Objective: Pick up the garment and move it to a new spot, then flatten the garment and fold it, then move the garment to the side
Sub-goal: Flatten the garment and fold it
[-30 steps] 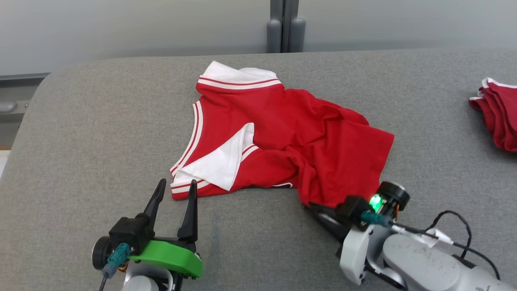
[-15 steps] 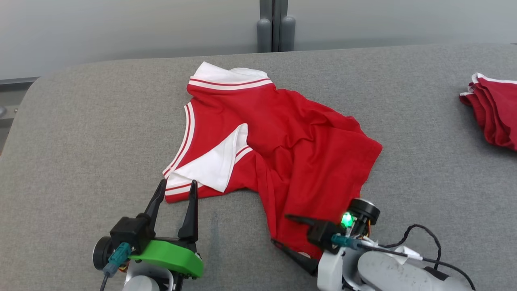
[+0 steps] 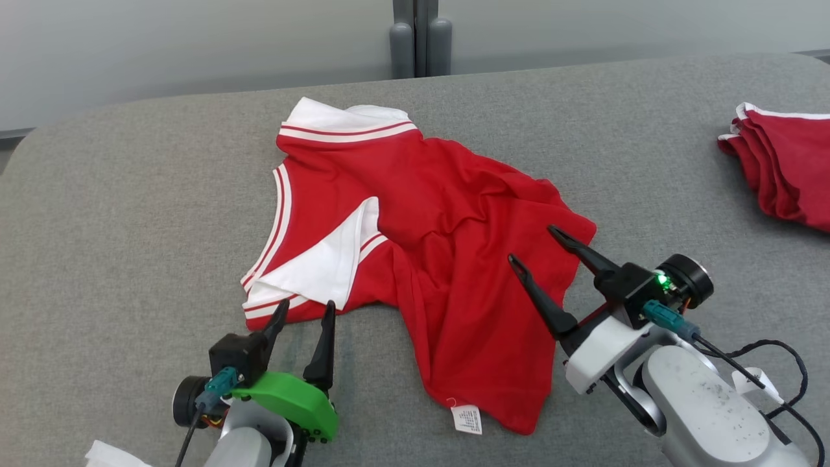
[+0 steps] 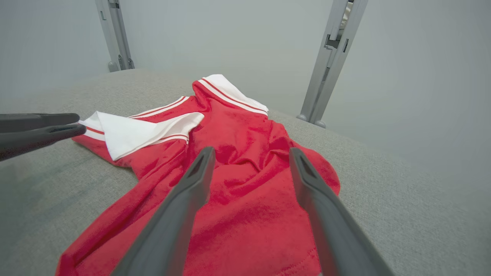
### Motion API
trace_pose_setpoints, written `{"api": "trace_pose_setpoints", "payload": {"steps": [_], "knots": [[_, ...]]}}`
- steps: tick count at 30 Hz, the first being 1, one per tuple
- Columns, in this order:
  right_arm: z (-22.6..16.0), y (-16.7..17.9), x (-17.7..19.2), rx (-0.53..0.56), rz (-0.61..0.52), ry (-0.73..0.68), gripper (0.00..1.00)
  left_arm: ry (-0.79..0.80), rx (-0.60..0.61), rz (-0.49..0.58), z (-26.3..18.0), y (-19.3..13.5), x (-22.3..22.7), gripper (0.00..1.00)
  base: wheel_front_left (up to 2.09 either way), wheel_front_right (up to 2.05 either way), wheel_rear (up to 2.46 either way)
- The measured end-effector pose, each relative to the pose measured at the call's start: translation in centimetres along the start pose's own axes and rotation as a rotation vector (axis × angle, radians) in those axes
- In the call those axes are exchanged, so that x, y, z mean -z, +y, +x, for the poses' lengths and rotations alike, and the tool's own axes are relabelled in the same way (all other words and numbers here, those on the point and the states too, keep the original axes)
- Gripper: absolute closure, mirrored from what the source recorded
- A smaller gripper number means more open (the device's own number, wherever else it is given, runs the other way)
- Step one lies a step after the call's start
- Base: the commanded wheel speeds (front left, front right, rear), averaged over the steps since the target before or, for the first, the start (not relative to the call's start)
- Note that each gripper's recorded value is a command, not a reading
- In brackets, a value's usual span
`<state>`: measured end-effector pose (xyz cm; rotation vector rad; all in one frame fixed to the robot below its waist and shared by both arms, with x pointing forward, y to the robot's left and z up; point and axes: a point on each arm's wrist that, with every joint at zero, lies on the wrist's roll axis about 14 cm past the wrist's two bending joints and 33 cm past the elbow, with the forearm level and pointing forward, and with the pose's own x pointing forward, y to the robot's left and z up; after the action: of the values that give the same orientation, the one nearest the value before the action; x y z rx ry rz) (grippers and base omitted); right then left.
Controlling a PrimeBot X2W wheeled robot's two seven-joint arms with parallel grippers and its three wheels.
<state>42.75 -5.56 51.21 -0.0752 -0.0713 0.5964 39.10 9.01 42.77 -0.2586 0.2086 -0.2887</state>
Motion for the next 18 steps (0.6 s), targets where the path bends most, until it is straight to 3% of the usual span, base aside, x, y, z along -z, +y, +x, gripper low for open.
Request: {"api": "trace_pose_setpoints", "payload": {"steps": [11,18], "knots": [[-1.6,-4.0,0.2,0.148,-0.029,-0.015,0.00,0.152,-0.047,-0.103,3.4,1.6,3.7,0.00,0.00,0.00,0.00],[-2.3,-4.9,0.9,0.189,-0.028,0.002,0.00,0.167,-0.074,-0.165,4.3,2.1,4.5,0.00,0.00,0.00,0.00]]}}
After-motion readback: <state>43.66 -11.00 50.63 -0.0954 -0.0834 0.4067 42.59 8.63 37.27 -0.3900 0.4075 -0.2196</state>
